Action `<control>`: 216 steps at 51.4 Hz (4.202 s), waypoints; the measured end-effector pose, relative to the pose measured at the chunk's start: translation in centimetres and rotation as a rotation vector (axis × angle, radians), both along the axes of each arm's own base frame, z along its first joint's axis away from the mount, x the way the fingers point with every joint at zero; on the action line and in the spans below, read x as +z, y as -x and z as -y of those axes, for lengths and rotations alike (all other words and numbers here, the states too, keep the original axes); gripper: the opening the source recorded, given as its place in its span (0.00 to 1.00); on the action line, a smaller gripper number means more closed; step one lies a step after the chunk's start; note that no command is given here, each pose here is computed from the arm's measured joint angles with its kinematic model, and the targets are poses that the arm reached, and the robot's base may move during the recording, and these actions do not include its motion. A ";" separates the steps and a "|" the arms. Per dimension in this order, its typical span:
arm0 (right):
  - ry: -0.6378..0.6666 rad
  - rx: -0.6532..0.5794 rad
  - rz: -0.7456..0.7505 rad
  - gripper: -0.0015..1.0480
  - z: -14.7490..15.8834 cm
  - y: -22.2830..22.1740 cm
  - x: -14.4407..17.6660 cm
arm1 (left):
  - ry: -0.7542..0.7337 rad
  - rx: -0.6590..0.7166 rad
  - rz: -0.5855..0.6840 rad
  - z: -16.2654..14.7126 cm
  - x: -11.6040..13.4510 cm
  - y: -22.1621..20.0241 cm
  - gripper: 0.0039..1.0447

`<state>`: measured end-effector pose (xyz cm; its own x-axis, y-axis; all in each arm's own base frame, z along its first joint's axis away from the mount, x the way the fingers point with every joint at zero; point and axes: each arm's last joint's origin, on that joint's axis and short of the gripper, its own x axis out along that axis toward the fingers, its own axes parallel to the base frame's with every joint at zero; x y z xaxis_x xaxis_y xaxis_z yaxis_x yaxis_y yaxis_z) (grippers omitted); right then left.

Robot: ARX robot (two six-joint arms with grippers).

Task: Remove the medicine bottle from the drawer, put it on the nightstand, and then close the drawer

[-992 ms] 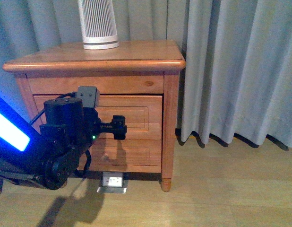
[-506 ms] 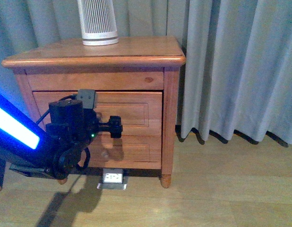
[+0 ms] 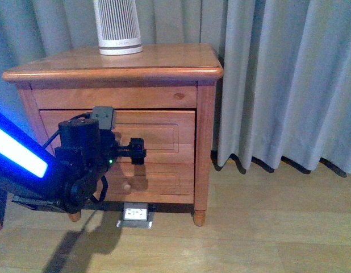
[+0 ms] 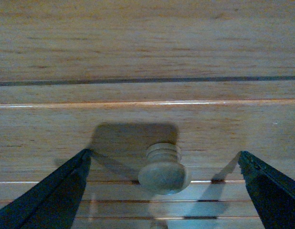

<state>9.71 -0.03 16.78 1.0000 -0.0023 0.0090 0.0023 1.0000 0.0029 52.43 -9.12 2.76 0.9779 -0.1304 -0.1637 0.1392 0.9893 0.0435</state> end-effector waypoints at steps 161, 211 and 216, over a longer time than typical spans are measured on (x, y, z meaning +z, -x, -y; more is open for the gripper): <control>0.000 0.000 0.000 0.93 0.0 0.0 0.0 | -0.008 0.175 0.076 -5.5 16.2 42.6 0.90; 0.000 0.000 0.000 0.93 0.0 0.0 0.0 | 0.054 0.133 0.166 -9.1 13.9 42.7 0.08; 0.000 -0.003 0.000 0.93 0.0 0.0 0.0 | 0.054 0.128 0.166 -9.1 13.9 42.7 0.25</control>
<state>9.71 -0.04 16.78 0.9999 -0.0057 0.0090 0.0057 1.0000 0.0033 9.75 -0.06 16.65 1.0000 -0.0072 0.0051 0.0072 1.0000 0.0017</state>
